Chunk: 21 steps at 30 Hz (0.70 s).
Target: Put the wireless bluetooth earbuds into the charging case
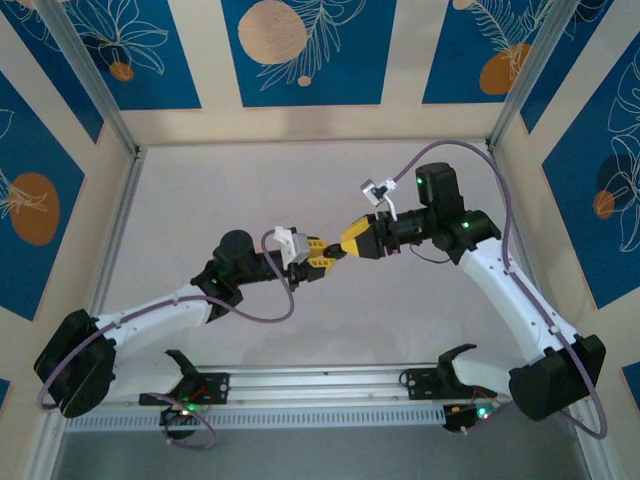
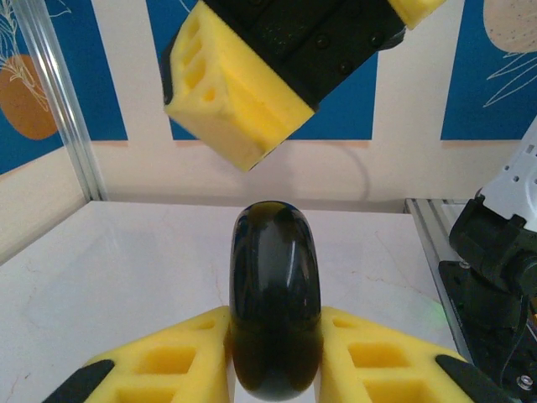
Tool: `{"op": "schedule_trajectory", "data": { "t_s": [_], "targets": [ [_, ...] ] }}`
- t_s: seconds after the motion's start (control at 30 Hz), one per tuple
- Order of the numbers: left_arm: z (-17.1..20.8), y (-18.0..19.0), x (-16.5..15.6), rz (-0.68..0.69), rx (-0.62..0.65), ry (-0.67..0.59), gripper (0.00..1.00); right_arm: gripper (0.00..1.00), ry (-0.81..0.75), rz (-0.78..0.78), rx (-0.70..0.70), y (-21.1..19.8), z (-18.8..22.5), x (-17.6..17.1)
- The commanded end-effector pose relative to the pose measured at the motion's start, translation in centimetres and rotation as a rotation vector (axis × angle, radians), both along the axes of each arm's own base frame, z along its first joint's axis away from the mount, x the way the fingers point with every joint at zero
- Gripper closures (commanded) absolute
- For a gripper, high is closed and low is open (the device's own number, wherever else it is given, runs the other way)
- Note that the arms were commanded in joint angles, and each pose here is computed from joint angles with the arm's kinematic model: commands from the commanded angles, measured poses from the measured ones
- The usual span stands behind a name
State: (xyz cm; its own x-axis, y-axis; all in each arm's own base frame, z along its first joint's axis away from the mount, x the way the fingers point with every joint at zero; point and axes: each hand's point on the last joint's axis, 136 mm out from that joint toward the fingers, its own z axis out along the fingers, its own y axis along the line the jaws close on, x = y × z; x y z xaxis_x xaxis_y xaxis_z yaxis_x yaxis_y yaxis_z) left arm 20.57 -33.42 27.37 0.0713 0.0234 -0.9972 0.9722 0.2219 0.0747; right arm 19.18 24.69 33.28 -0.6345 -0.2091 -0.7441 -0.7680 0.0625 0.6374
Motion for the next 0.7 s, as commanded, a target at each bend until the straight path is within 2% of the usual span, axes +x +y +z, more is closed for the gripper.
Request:
{"op": "schedule_trajectory", "data": {
  "t_s": [0.0, 0.17, 0.37, 0.67],
  "targets": [
    [0.8, 0.0, 0.1, 0.023, -0.003, 0.003, 0.73, 0.54, 0.021, -0.083, -0.030, -0.9, -0.8, 1.0],
    [-0.9, 0.4, 2.0, 0.132, 0.087, 0.146, 0.75, 0.54, 0.062, -0.295, -0.113, -2.8, -2.7, 4.4],
    [-2.8, 0.5, 3.5, 0.209, 0.223, 0.353, 0.76, 0.54, 0.128, -0.429, -0.143, -4.8, -4.6, 6.6],
    [-4.8, -0.6, 7.2, 0.271, 0.192, 0.761, 0.78, 0.54, 0.183, -0.522, -0.161, -6.7, -6.9, 6.9]
  ]
}}
